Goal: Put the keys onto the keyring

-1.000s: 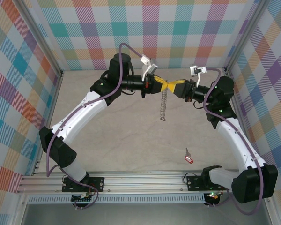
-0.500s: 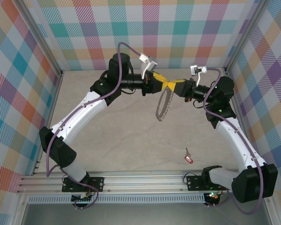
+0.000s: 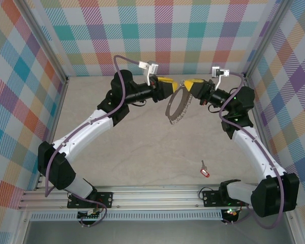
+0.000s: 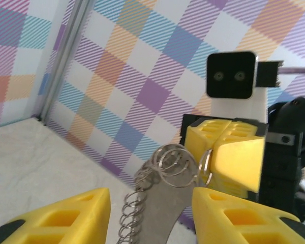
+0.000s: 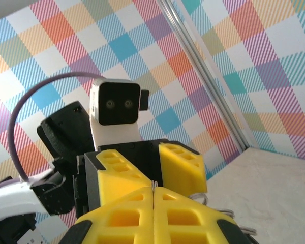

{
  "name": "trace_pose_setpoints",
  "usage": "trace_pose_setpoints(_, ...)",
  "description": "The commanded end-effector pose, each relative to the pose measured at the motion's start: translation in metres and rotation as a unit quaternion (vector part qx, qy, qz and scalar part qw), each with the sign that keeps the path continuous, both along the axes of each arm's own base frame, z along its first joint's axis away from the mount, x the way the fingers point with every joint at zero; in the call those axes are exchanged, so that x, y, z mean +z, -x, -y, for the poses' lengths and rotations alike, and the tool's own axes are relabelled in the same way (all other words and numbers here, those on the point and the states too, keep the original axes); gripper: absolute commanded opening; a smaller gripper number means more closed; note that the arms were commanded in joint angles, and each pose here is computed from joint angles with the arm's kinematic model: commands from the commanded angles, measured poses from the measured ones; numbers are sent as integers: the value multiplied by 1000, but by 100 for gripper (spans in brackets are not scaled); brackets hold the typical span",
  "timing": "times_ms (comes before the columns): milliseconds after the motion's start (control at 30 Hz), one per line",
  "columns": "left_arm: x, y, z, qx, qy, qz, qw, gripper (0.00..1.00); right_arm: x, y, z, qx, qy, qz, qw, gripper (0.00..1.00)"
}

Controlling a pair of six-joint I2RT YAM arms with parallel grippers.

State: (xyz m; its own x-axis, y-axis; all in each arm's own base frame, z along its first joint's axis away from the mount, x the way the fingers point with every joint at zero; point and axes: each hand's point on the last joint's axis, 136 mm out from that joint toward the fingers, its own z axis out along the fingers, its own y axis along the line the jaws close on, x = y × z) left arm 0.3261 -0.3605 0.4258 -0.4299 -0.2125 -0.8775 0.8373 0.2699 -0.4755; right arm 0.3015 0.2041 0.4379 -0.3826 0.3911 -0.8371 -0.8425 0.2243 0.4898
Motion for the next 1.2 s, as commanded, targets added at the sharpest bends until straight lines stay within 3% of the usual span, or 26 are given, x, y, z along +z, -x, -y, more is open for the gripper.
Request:
trace_pose_setpoints(0,38,13,-6,-23,64,32,997,43,25,7,2,1,-36,43,998,0)
trace_pose_setpoints(300,45,16,0,-55,98,32,993,36,28,4,-1,10,-58,38,998,0)
trace_pose_setpoints(800,44,16,10,-72,100,26,992,32,27,1,-7,22,-69,32,997,0)
trace_pose_setpoints(1000,45,15,12,-72,102,27,992,22,24,1,-9,25,-68,26,997,0)
trace_pose_setpoints(1167,46,15,13,-73,102,28,992,7,21,0,-10,26,-65,21,997,0)
